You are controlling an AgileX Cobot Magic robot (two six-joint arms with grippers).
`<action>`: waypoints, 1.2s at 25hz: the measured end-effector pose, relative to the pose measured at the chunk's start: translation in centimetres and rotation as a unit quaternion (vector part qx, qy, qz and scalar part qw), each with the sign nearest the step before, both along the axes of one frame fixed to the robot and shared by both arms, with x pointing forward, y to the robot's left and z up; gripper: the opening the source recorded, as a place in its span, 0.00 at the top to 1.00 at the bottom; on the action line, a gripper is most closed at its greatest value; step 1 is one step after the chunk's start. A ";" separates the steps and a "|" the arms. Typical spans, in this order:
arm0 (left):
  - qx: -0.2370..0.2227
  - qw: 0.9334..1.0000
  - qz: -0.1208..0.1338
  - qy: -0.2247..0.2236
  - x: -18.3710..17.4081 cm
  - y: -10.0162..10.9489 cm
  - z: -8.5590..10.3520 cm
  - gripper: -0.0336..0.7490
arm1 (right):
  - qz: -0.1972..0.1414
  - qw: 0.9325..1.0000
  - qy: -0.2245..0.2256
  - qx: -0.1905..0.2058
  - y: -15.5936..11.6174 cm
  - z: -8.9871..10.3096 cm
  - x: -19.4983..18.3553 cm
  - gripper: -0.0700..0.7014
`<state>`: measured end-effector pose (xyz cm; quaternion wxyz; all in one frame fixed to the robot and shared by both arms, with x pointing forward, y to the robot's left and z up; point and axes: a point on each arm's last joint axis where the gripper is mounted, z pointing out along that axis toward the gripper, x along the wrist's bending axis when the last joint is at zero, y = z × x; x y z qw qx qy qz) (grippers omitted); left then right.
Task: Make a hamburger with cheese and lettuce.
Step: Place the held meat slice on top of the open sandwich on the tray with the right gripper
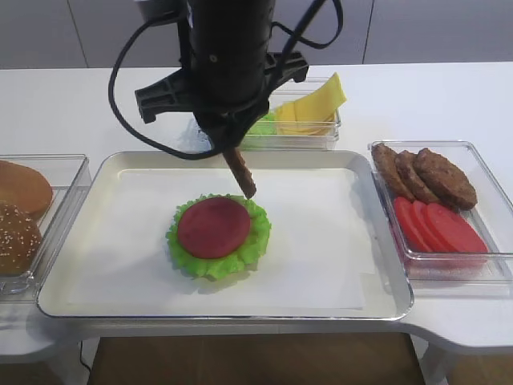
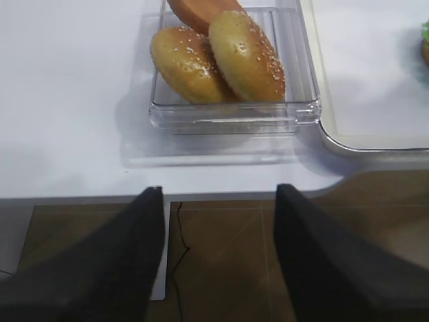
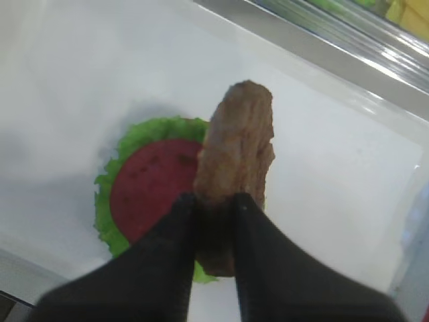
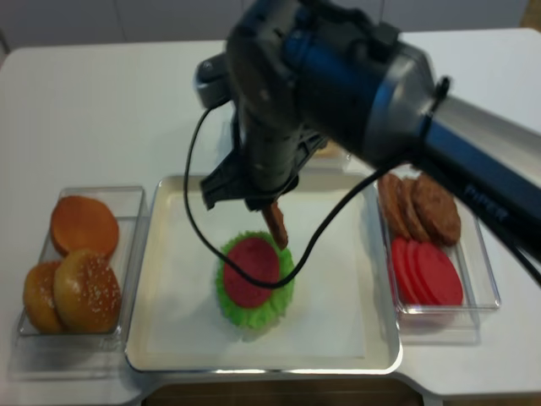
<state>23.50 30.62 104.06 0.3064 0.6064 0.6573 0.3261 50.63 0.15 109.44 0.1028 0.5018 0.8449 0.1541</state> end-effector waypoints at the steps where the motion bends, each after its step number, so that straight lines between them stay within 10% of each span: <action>1: 0.000 1.000 0.000 0.000 0.0 0.0 0.0 0.46 | 0.000 1.000 0.001 0.002 0.2 -0.1 0.1 0.73; 30: 0.000 1.000 0.000 0.000 0.0 0.0 0.0 0.46 | 0.039 0.999 -0.008 -0.011 1.3 -0.2 -0.9 0.73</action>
